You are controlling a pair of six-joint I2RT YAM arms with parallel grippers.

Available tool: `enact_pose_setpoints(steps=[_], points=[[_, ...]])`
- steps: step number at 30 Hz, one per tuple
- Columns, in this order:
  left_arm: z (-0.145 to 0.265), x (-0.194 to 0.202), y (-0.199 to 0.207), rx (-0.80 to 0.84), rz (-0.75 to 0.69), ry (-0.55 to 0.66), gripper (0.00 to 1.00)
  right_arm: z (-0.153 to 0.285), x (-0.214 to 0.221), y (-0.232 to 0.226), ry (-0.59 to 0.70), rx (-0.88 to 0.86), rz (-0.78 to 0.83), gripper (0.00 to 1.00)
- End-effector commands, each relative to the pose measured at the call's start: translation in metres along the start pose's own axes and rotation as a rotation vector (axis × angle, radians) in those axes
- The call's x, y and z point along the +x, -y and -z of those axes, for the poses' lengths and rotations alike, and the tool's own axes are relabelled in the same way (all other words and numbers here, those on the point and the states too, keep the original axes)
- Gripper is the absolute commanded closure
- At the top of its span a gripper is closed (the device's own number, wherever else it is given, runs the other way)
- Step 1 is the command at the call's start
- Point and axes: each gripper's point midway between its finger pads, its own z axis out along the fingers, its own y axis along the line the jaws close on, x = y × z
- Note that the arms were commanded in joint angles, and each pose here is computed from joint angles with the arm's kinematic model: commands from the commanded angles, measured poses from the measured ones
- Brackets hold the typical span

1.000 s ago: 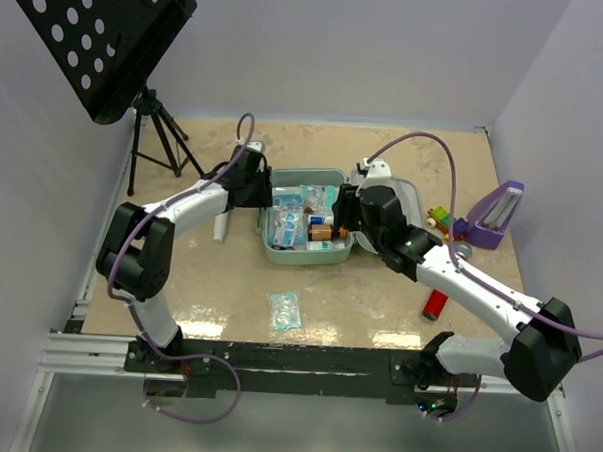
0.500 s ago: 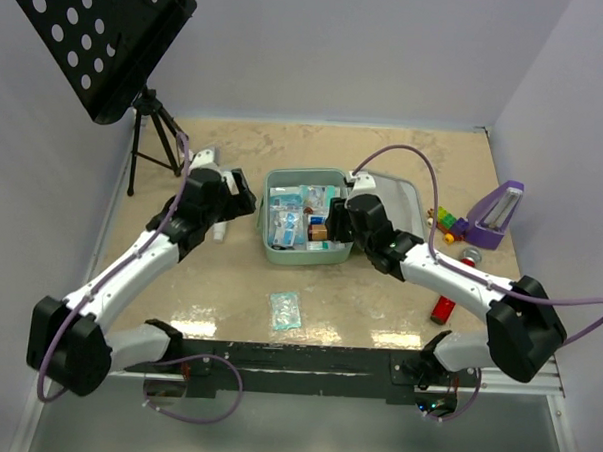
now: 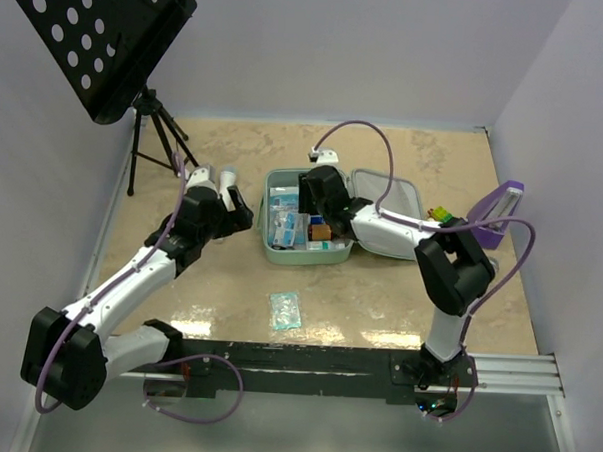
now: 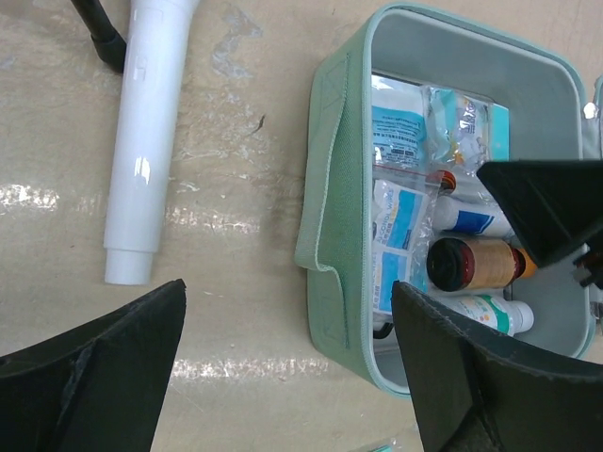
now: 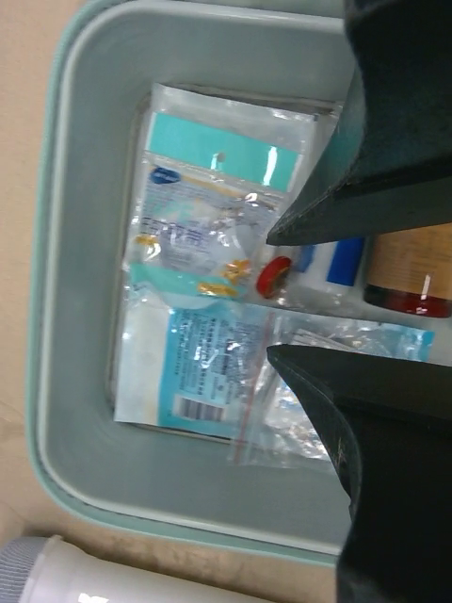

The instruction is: Organize the medicine kit

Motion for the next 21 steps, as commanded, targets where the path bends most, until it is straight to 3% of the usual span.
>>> enact_pose_setpoints(steps=[1, 8, 21], points=[[-0.001, 0.003, 0.004, 0.028, 0.025, -0.008, 0.06, -0.011, -0.047, 0.001, 0.101, 0.089, 0.014, 0.48], [-0.001, 0.009, 0.005, 0.048, 0.031, -0.024, 0.06, -0.037, -0.034, 0.018, 0.051, 0.212, 0.096, 0.48], [-0.004, 0.016, 0.006, 0.055, 0.031, -0.053, 0.07, -0.046, -0.018, 0.046, -0.006, 0.307, 0.148, 0.48]])
